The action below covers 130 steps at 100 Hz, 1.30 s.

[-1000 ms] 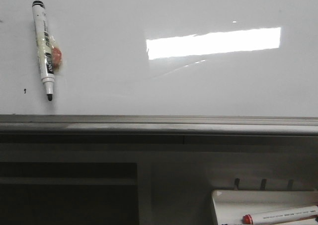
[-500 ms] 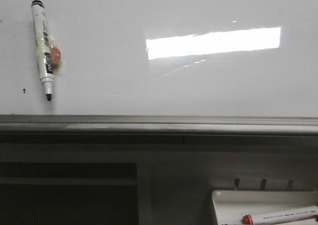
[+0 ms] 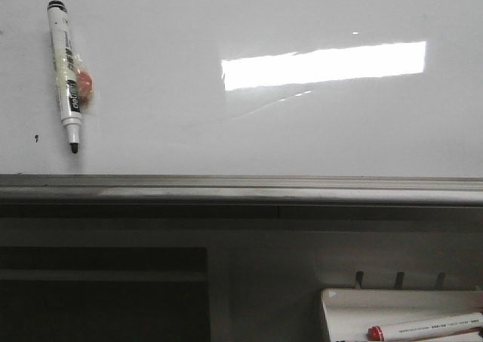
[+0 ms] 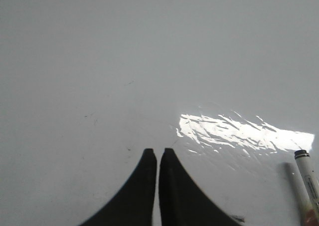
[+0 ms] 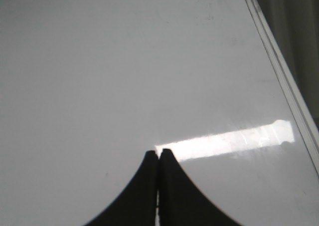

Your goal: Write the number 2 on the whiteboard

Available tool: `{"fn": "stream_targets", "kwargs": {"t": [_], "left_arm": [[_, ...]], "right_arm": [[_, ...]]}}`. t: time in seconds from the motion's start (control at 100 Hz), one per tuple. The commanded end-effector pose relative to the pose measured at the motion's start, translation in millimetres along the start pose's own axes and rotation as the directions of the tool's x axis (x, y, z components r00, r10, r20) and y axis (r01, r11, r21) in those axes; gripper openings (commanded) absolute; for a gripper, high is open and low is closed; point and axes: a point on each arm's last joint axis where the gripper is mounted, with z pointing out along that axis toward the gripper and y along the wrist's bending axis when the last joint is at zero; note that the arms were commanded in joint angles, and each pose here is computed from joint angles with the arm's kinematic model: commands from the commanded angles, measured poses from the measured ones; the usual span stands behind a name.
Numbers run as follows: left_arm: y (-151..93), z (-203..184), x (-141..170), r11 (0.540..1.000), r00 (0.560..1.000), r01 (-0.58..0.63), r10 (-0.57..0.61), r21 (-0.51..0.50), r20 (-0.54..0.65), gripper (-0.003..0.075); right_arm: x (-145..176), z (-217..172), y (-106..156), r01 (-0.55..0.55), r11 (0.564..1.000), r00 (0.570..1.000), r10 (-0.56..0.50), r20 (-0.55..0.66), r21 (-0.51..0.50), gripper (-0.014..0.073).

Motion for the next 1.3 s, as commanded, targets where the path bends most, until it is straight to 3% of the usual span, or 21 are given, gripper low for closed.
{"fn": "stream_targets", "kwargs": {"t": [0.0,0.08,0.21,0.36,0.51,0.65,0.71,0.8,0.93,1.0,1.08,1.179,1.289], "left_arm": [[0,-3,-6,1.000,0.995,0.009,-0.010,0.008,0.103,-0.0020],[0,-3,-6,1.000,0.995,0.009,-0.010,0.008,0.103,-0.0020],[-1,-2,-10,1.000,0.995,0.017,-0.018,0.010,0.098,-0.0021],[-9,3,-37,1.000,1.000,-0.024,0.024,0.009,-0.018,-0.0021],[-16,15,-70,0.991,0.973,-0.136,0.132,-0.009,-0.190,-0.0020],[-20,29,-89,0.978,0.954,-0.210,0.206,0.005,-0.218,-0.0020],[-20,34,-89,0.969,0.942,-0.247,0.244,0.014,-0.232,-0.0016],[-20,41,-85,0.969,0.935,-0.247,0.244,0.021,-0.257,0.0082],[-22,49,-85,0.989,0.960,-0.148,0.148,0.016,-0.238,0.0424],[-22,55,-89,0.992,0.974,-0.125,0.124,0.010,-0.189,0.0539],[-22,61,-91,0.993,0.980,-0.120,0.120,0.006,-0.160,0.0549],[-23,68,-88,0.995,0.979,-0.098,0.099,0.016,-0.179,0.0478],[-32,72,-81,0.994,0.972,-0.056,0.076,0.093,-0.224,0.0435]], "right_arm": [[-2,-3,0,0.013,1.000,0.996,-0.013,0.089,-0.001,-0.0051],[1,-3,-1,0.013,1.000,0.999,-0.013,0.045,0.003,-0.0051],[5,0,-1,-0.019,0.999,0.984,0.024,-0.177,0.029,-0.0051],[-30,15,4,-0.030,0.999,0.956,0.041,-0.289,0.044,-0.0051],[-56,39,8,-0.017,0.997,0.855,0.052,-0.516,0.072,-0.0051],[-64,59,10,-0.003,0.995,0.722,0.068,-0.689,0.095,-0.0051],[-62,65,10,0.001,0.995,0.691,0.071,-0.720,0.100,-0.0051],[-54,71,9,0.007,0.994,0.654,0.076,-0.753,0.106,-0.0051],[-47,75,8,0.012,0.994,0.617,0.080,-0.783,0.111,-0.0051],[-45,76,8,0.008,0.994,0.609,0.085,-0.789,0.114,-0.0051],[-45,77,10,-0.025,0.992,0.605,0.112,-0.788,0.123,-0.0051],[-46,78,10,-0.028,0.992,0.620,0.111,-0.777,0.119,-0.0051],[-47,79,10,-0.018,0.994,0.634,0.092,-0.768,0.104,-0.0051]]}}
